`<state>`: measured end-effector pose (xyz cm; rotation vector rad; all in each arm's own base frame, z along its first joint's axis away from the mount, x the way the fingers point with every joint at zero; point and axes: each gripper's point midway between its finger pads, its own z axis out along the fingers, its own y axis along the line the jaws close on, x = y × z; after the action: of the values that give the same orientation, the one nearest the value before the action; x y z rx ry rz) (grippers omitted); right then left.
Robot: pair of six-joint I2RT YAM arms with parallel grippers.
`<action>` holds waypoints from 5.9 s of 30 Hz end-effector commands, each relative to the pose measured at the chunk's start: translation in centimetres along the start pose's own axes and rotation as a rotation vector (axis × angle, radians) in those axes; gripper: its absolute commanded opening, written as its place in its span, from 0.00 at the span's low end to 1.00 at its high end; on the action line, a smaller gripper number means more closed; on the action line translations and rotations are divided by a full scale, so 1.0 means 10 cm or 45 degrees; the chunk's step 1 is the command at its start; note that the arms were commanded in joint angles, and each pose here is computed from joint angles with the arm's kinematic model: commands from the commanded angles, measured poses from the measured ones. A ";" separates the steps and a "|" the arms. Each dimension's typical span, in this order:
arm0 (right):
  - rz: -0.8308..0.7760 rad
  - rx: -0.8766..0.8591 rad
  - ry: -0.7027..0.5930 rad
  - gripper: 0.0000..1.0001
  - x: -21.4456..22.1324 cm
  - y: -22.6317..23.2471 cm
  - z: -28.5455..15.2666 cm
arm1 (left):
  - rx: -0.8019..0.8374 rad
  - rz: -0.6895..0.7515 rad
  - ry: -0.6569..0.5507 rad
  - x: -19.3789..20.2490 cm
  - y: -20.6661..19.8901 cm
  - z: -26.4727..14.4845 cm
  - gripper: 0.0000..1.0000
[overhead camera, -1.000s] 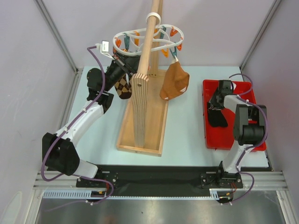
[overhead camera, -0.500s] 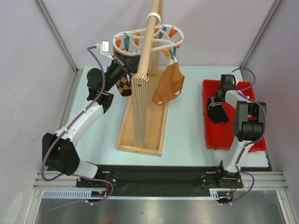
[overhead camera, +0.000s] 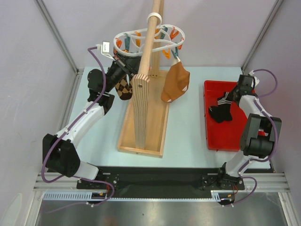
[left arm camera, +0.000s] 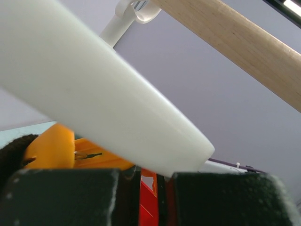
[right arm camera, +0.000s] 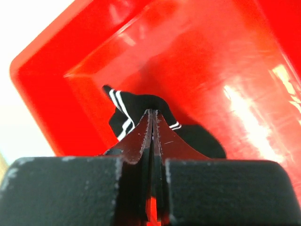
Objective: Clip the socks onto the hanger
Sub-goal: Pick up the sock from the bin, then clamp the sock onto the hanger, then open the clamp at the hanger.
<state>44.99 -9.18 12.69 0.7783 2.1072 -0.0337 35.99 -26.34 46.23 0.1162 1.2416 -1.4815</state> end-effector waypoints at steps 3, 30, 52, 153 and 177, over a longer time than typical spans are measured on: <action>0.066 0.106 0.118 0.18 0.27 -0.32 0.23 | 0.049 -0.018 0.052 0.10 -0.14 -0.04 0.00; -0.243 0.289 0.320 0.39 0.61 -0.37 0.78 | 0.070 -0.056 0.060 0.16 -0.10 -0.05 0.00; -0.229 -0.604 -0.124 0.00 -0.09 0.99 -1.57 | 0.052 -0.046 0.062 0.13 -0.14 -0.07 0.00; -0.179 -2.311 -0.102 0.21 0.25 3.51 -4.10 | 0.080 -0.063 0.082 0.12 -0.28 -0.14 0.50; -0.851 -1.743 -1.025 0.61 -0.07 2.85 -3.47 | 0.014 -0.032 0.111 0.11 -0.25 -0.18 0.39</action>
<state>34.39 25.20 41.11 -0.6585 1.2133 0.7540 34.18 -26.72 44.02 0.1115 1.3785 -1.5296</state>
